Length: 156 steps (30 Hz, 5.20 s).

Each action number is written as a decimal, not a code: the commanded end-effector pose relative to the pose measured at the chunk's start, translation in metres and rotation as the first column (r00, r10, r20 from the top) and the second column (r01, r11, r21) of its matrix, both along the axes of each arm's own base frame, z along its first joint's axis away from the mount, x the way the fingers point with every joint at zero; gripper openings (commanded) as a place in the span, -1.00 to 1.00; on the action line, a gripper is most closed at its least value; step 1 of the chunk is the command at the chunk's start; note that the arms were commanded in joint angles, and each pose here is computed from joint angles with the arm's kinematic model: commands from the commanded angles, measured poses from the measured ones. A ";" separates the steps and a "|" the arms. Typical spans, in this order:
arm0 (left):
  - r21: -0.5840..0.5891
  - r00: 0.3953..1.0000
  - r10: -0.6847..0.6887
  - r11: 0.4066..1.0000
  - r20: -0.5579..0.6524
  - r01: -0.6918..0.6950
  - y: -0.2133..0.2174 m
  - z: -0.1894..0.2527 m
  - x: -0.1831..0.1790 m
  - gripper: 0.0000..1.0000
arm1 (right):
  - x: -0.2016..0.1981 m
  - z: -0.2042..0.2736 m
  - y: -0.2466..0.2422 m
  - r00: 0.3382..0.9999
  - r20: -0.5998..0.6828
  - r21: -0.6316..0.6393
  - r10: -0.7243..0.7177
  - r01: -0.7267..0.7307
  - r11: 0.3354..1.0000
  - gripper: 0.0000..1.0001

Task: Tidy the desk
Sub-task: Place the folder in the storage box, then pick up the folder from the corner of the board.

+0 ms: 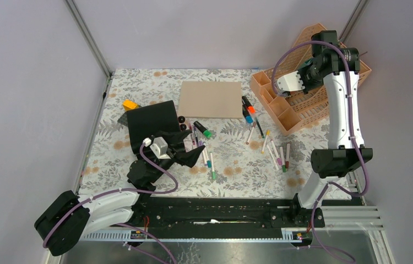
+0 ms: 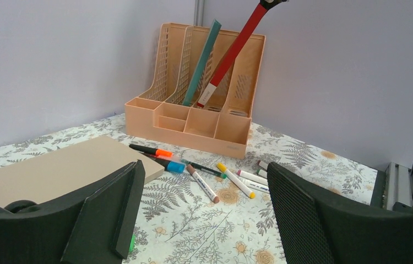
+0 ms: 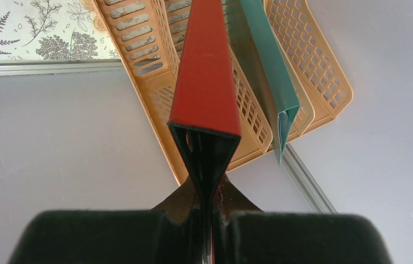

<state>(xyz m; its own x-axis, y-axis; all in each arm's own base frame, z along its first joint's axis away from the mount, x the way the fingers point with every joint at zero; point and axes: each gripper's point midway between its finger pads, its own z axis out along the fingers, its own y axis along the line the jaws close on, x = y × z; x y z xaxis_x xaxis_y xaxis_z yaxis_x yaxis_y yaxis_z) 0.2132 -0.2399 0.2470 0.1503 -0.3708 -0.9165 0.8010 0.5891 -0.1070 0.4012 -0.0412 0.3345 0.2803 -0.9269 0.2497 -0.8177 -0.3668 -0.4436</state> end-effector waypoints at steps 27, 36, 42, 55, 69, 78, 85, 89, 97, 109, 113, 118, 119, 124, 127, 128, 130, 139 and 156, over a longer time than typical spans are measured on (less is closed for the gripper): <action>-0.034 1.000 -0.013 0.999 0.016 0.013 0.000 0.009 -0.002 0.74 | 0.037 -0.022 -0.019 0.991 0.018 0.023 -0.129 0.129 0.991 0.12; -0.034 1.000 -0.020 0.999 0.014 0.020 -0.002 0.009 -0.002 0.74 | 0.064 0.017 -0.016 0.938 0.237 0.180 -0.253 0.214 0.960 0.93; -0.040 1.000 -0.027 0.999 0.002 0.027 -0.003 0.010 -0.001 0.75 | 0.040 0.022 0.015 0.931 0.192 0.422 -0.312 0.208 0.882 0.99; 0.045 0.950 -0.023 0.998 -0.310 0.039 -0.034 -0.010 0.032 0.97 | -0.057 -0.041 0.151 0.925 -0.337 0.910 -0.177 0.368 0.190 0.99; 0.140 0.891 0.033 0.989 -0.453 0.035 -0.038 -0.034 0.039 0.98 | -0.020 -0.179 0.224 0.595 -0.804 0.592 -0.009 0.799 -0.106 0.99; 0.160 0.872 0.100 0.987 -0.480 -0.025 -0.020 -0.040 0.037 0.97 | 0.096 -0.232 0.224 0.393 -0.868 0.497 -0.304 0.700 -0.512 0.98; 0.165 0.875 0.124 0.985 -0.468 -0.051 -0.012 -0.037 0.035 0.97 | 0.116 -0.248 0.224 0.350 -0.885 0.466 -0.308 0.667 -0.581 0.94; 0.168 0.880 0.126 0.984 -0.458 -0.054 -0.012 -0.035 0.035 0.97 | 0.111 -0.254 0.237 0.320 -0.918 0.396 -0.234 0.712 -0.580 0.70; 0.168 0.881 0.123 0.985 -0.458 -0.050 -0.012 -0.037 0.035 0.97 | 0.102 -0.270 0.242 0.254 -0.945 0.328 -0.208 0.740 -0.587 0.48; 0.154 0.880 0.116 0.987 -0.460 -0.050 -0.009 -0.038 0.031 0.97 | 0.090 -0.287 0.250 0.169 -0.973 0.229 -0.156 0.777 -0.586 0.26; 0.148 0.880 0.108 0.988 -0.463 -0.044 -0.009 -0.037 0.029 0.97 | 0.088 -0.291 0.254 0.136 -0.983 0.183 -0.124 0.785 -0.592 0.33; 0.143 0.880 0.111 0.988 -0.461 -0.049 -0.006 -0.036 0.027 0.97 | 0.090 -0.298 0.246 0.128 -0.976 0.210 -0.175 0.761 -0.614 0.50; 0.142 0.880 0.110 0.989 -0.461 -0.050 -0.006 -0.035 0.027 0.97 | 0.089 -0.298 0.246 0.126 -0.976 0.209 -0.177 0.760 -0.615 0.50; 0.137 0.880 0.107 0.989 -0.463 -0.049 -0.006 -0.035 0.026 0.98 | 0.086 -0.292 0.258 0.123 -0.989 0.146 -0.079 0.783 -0.605 0.02; 0.134 0.879 0.104 0.990 -0.465 -0.046 -0.006 -0.034 0.026 0.97 | 0.087 -0.284 0.263 0.136 -0.990 0.132 -0.039 0.786 -0.603 -0.34; 0.134 0.879 0.103 0.990 -0.465 -0.046 -0.006 -0.034 0.025 0.97 | 0.087 -0.281 0.264 0.143 -0.989 0.132 -0.031 0.786 -0.604 -0.42; 0.132 0.880 0.102 0.990 -0.463 -0.046 -0.005 -0.033 0.025 0.97 | 0.087 -0.272 0.267 0.165 -0.986 0.133 -0.001 0.790 -0.598 -0.62; 0.125 0.887 0.093 0.991 -0.451 -0.041 -0.005 -0.029 0.023 0.97 | 0.089 -0.212 0.271 0.299 -0.952 0.200 0.066 0.770 -0.606 -1.00; 0.322 1.000 -0.009 0.947 0.013 0.004 -0.055 0.008 0.034 0.98 | 0.076 -0.108 0.253 0.386 -0.920 0.249 0.064 0.703 -0.666 -1.00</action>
<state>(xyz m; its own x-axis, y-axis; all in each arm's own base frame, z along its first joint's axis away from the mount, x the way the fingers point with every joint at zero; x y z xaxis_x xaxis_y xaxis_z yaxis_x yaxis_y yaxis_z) 0.2359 -0.2737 0.2141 -0.1205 -0.1247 -0.9848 0.7707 0.6135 -0.1720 0.4789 0.2160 0.1912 -0.7223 0.4208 -0.5489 -0.2962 0.5290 0.7953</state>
